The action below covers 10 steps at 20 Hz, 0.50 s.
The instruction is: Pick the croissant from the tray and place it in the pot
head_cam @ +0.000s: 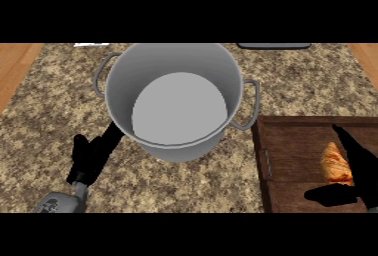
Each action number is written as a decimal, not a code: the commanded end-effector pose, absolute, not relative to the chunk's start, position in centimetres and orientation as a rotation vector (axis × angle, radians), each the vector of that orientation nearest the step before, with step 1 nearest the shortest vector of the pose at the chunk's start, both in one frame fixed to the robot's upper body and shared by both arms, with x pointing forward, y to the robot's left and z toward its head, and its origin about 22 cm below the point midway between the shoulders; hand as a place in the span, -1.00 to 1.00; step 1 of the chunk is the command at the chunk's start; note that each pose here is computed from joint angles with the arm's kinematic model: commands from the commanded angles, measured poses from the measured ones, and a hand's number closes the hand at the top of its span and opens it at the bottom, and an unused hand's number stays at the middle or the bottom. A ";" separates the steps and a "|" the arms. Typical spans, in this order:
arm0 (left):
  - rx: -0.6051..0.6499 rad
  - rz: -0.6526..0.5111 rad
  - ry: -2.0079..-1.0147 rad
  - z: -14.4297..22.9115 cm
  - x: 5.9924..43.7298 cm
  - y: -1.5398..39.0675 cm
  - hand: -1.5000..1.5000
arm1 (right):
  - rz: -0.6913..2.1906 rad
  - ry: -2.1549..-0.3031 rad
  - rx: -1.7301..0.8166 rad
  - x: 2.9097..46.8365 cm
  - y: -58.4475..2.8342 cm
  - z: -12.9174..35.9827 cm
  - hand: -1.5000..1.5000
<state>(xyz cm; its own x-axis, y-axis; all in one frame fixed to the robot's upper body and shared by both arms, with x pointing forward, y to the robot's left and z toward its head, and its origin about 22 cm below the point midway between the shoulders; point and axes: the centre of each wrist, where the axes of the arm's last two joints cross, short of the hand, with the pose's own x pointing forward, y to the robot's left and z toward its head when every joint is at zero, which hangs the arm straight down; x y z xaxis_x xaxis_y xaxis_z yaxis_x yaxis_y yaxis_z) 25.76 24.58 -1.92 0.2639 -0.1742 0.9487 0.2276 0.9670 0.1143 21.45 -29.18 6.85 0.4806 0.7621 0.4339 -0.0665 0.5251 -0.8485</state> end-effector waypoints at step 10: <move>-0.049 -0.263 -1.278 -1.7 25.2 23.0 0.00 | 0.553 -1.015 -0.869 18.5 -34.5 6.9 -1.00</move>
<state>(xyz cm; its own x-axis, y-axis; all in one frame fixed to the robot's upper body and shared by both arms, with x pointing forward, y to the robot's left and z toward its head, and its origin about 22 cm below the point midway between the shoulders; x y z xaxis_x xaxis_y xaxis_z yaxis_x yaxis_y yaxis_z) 25.29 23.84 -2.51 0.2644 -0.1717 0.9490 0.2285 0.9672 0.1113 19.54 -33.80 6.89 0.4491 0.7668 0.4586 -0.0115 0.5183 -0.8551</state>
